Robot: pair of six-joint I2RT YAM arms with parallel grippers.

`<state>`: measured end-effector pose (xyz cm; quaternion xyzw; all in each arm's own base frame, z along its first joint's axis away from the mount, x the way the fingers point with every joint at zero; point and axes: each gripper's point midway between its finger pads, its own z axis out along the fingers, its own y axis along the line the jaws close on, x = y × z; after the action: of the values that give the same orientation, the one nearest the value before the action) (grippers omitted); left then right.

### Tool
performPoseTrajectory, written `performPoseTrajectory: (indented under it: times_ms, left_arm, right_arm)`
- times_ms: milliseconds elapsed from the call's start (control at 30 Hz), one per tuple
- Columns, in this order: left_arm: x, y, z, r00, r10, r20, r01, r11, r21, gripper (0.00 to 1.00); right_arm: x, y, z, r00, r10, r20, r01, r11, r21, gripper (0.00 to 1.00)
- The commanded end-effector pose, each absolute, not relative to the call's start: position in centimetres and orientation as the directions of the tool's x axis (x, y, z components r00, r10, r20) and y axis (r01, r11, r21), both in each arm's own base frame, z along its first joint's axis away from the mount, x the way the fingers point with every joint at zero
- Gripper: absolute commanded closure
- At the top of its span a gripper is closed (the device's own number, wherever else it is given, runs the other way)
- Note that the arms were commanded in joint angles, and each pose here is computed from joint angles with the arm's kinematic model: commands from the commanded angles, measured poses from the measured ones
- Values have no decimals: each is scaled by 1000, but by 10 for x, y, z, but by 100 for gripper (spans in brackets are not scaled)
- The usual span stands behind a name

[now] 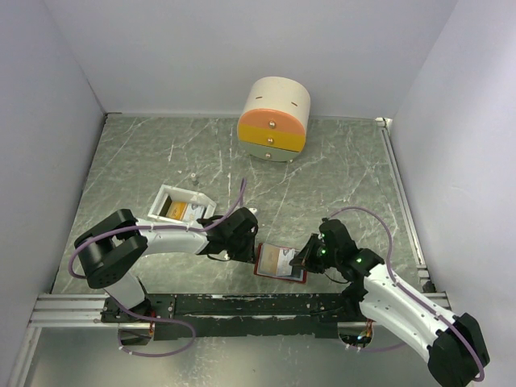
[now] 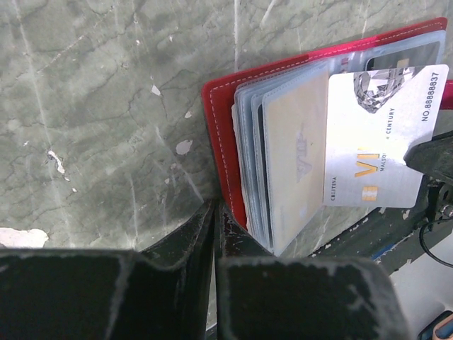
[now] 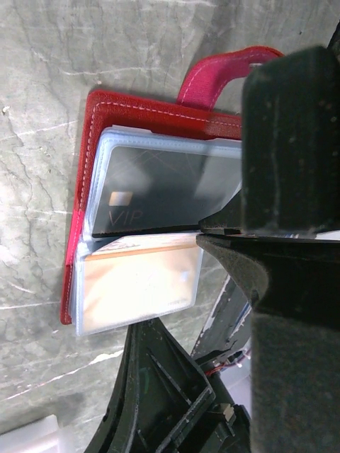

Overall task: Put the credit cards into the card holder
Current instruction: Insert the credit card into the card holder.

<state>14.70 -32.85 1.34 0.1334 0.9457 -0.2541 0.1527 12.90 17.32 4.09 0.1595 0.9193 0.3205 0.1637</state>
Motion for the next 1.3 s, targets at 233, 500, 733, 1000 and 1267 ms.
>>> performPoseTrajectory:
  times_ms: [233,500,733,1000,1267]
  left_arm:
    - [161,-317,43,-885,130,-446,319,869,-379,77]
    - [151,-343,68,-871,100,-482,377,765,-522,82]
    - [140,-346,48,-889,127,-439,377,748,-547,88]
    - [138,-342,33,-895,139,-424,370,761,-532,89]
    - [137,-335,22,-901,140,-410,353,785,-508,90]
  right_arm:
    - [134,166,29,-901,349,-258,136,792,595,100]
    - [139,168,35,-893,350,-283,119,790,602,100]
    - [143,168,47,-882,366,-298,118,782,612,100]
    - [152,164,63,-839,412,-354,109,766,633,100]
    - [158,171,68,-822,428,-376,71,733,677,100]
